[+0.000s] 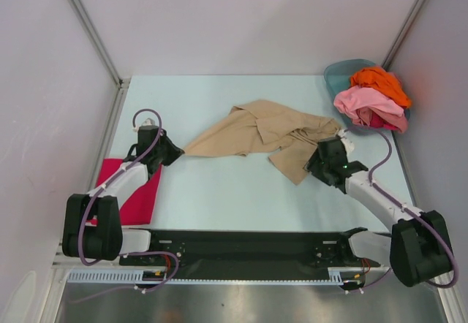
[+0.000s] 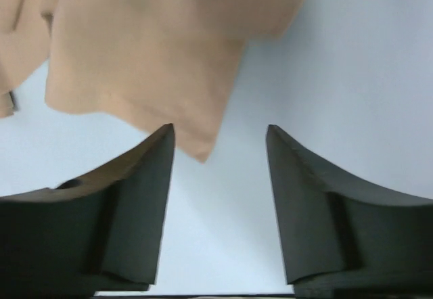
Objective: Fold and stack the t-shirts
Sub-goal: Flatten the tshirt out
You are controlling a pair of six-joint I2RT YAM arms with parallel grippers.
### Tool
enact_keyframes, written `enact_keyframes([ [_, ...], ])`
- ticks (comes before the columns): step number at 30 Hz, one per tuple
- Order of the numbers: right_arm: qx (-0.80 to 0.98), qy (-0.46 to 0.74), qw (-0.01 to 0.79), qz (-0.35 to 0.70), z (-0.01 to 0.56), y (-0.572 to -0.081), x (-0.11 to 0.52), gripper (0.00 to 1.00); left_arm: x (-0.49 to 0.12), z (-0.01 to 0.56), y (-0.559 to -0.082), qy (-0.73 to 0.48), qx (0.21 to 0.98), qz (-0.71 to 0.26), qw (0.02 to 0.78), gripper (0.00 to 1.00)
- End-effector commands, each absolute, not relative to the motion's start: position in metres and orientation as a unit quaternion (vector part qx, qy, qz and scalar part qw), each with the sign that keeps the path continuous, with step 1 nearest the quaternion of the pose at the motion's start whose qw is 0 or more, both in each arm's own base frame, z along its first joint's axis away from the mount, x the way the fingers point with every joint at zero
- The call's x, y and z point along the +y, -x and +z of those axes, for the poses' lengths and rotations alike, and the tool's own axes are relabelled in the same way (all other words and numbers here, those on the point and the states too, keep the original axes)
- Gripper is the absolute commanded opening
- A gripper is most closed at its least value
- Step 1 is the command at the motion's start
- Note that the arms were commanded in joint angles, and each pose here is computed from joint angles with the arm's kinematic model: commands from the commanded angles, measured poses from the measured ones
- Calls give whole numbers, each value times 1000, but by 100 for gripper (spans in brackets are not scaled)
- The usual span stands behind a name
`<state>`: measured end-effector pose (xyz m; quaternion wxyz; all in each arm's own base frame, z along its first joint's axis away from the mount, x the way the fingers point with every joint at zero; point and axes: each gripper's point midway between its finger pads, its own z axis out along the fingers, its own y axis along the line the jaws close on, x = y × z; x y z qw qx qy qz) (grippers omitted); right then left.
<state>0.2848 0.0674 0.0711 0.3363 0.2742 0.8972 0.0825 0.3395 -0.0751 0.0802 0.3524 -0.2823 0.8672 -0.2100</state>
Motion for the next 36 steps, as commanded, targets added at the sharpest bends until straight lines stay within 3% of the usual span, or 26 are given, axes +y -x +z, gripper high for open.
enact_keyframes([
  [1, 848, -398, 345, 55, 67, -276, 74, 58, -75, 89, -343, 274, 859, -222, 371, 0],
  [5, 836, -429, 341, 33, 73, -282, 90, 56, -76, 89, -342, 273, 859, -222, 371, 0],
  [13, 867, -427, 247, -65, 37, -280, 114, 57, -80, 90, -343, 270, 857, -235, 371, 0],
  [22, 867, -424, 251, -78, 27, -274, 122, 56, -80, 91, -346, 267, 857, -235, 372, 0],
  [28, 867, -425, 247, -78, 15, -270, 124, 51, -80, 88, -347, 268, 858, -234, 370, 0],
  [36, 869, -433, 227, -75, 1, -267, 129, 35, -81, 92, -348, 269, 855, -239, 373, 0],
])
